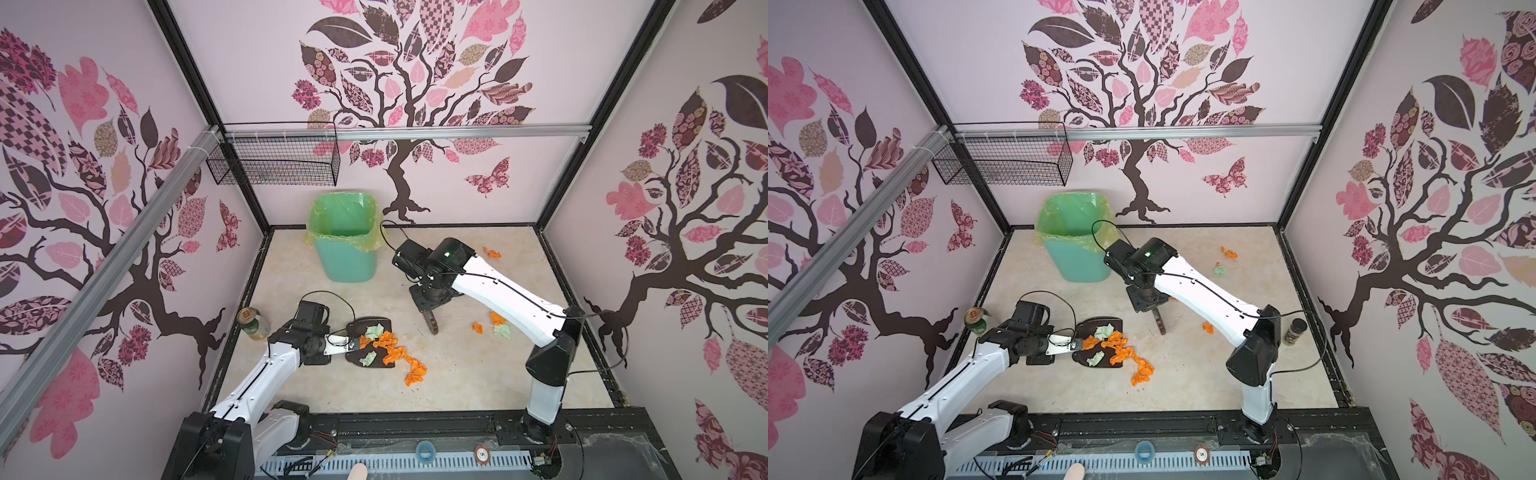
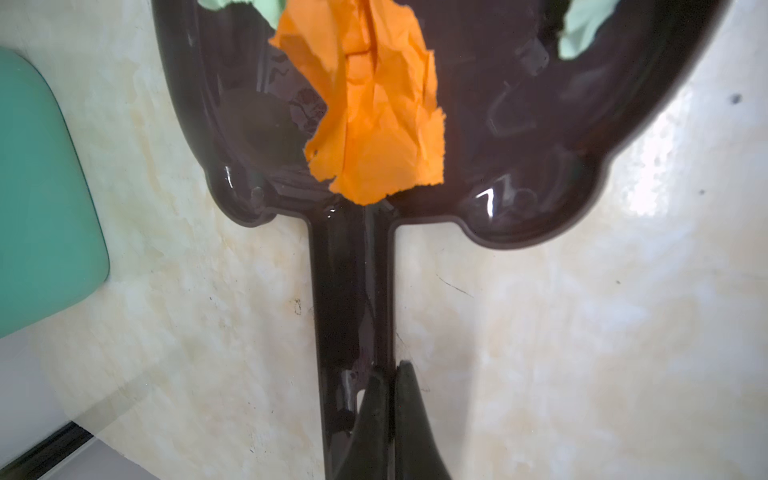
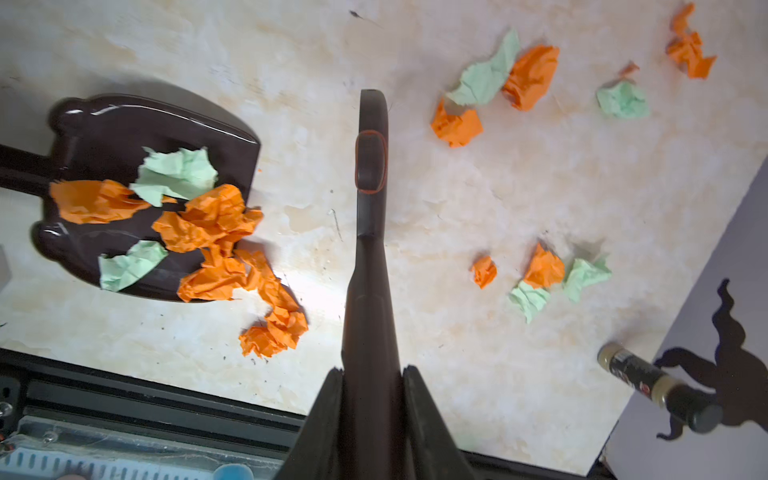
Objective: Sweep away the paper scraps from the table
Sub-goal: 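Brush more scraps into the dustpan with the right gripper while the left gripper holds it, then lift the brush with the right gripper and move it to the remaining scraps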
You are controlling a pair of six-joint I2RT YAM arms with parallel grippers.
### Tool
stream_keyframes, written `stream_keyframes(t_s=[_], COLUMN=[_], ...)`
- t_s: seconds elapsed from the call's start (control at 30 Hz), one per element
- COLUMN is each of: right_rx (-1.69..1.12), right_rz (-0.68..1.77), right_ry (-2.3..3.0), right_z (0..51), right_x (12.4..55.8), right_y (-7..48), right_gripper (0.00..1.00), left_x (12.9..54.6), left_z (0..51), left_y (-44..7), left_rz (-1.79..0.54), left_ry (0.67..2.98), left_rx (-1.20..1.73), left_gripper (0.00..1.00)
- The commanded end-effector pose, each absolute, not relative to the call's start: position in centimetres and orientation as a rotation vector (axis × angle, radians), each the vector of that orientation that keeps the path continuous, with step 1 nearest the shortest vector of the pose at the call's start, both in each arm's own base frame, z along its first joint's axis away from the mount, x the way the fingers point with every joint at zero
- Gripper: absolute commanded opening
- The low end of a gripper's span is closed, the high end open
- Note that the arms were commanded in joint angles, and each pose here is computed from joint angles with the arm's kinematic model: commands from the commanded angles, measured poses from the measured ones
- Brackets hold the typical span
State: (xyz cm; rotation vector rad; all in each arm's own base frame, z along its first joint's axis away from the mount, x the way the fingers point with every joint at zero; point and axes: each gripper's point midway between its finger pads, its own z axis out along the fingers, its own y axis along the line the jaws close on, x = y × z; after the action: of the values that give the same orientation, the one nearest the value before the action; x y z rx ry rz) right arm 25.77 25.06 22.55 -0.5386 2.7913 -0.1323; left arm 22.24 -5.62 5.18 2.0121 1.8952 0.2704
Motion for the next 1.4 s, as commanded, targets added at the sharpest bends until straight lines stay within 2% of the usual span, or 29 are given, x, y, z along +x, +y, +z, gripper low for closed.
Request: stream_keyframes(t_s=[0.0, 0.27, 0.4, 0.7, 1.23, 1.37], right_rx=[-0.445, -0.518, -0.508, -0.447, -0.343, -0.338], right_rz=[-0.042, 0.138, 0.207, 0.240, 0.603, 0.608], right_ry=[2.786, 2.985, 3.039, 3.126, 3.018, 2.991], right_z=[25.2, 22.7, 22.4, 21.2, 21.4, 22.1], right_x=[23.0, 17.5, 16.3, 15.3, 17.0, 17.6], right_y=[22.6, 22.1, 22.4, 23.1, 30.3, 30.7], right_gripper=[0.00, 0.00, 0.00, 0.00, 0.00, 0.00], left_x=[21.1, 19.5, 18.8, 17.9, 17.2, 17.2], left_z=[4.5, 4.5, 4.9, 4.2, 3.9, 3.8], left_y=[-5.7, -5.9, -6.3, -6.2, -6.5, -6.5], left_rz=[0.243, 0.175, 0.151, 0.125, 0.089, 0.090], left_ry=[1.871, 1.796, 1.770, 1.798, 1.821, 1.826], left_rx=[2.055, 2.143, 2.143, 2.127, 2.117, 2.119], left_gripper=[0.00, 0.00, 0.00, 0.00, 0.00, 0.00])
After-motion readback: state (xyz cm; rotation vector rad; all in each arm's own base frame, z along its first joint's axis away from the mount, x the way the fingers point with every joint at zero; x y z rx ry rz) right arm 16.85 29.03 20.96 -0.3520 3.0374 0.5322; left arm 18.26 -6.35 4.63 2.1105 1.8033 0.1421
